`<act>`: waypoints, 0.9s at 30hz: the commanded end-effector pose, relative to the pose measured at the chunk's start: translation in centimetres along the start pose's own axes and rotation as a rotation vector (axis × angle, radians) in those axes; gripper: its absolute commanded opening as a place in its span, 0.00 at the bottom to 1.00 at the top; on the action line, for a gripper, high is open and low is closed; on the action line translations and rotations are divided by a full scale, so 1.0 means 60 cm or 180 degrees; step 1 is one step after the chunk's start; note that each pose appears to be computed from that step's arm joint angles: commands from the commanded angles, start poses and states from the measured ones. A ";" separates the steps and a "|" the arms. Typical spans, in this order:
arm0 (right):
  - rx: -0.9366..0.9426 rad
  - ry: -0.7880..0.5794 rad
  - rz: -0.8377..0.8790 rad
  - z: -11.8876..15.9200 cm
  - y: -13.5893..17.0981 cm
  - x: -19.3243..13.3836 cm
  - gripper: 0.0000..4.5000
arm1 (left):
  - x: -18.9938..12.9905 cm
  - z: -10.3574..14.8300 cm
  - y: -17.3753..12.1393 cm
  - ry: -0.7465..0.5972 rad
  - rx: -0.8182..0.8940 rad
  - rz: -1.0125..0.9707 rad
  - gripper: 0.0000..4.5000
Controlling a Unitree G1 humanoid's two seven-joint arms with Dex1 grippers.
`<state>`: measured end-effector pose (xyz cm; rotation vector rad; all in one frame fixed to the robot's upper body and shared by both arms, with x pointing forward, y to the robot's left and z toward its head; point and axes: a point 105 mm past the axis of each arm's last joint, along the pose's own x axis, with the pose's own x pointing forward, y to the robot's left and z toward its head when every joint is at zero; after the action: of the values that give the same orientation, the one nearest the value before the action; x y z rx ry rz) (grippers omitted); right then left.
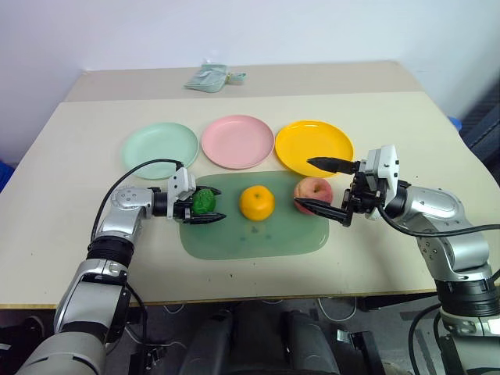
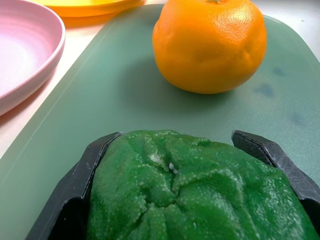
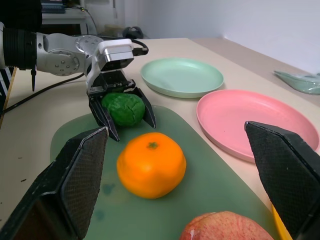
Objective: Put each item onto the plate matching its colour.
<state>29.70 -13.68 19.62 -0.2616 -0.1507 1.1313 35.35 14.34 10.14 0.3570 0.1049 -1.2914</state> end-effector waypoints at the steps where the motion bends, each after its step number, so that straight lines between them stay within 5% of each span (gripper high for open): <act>1: -0.0155 -0.0055 -0.0040 0.021 -0.005 -0.009 1.00 | -0.017 0.027 0.015 -0.0160 0.0115 0.0140 0.72; 7: -0.0165 -0.0080 -0.0037 0.022 -0.010 -0.002 1.00 | -0.077 0.110 0.141 -0.0843 0.0159 0.1835 0.72; 15: -0.0376 -0.0264 -0.0293 0.042 -0.041 0.020 1.00 | -0.152 0.088 0.235 -0.0974 -0.0743 0.3614 0.72; 22: -0.0501 -0.0361 -0.0469 0.049 -0.052 0.037 1.00 | -0.146 0.054 0.239 -0.0610 -0.0841 0.3964 0.72; 25: -0.0497 -0.0345 -0.0477 0.047 -0.051 0.034 1.00 | -0.146 0.051 0.240 -0.0576 -0.0877 0.3966 0.98; 27: -0.0467 -0.0336 -0.0442 0.046 -0.046 0.031 1.00 | -0.147 0.062 0.240 -0.0620 -0.0751 0.3903 0.99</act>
<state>32.83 -12.76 21.83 -0.3042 -0.2915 0.9900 45.87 24.73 16.11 0.0132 -0.0375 -0.0704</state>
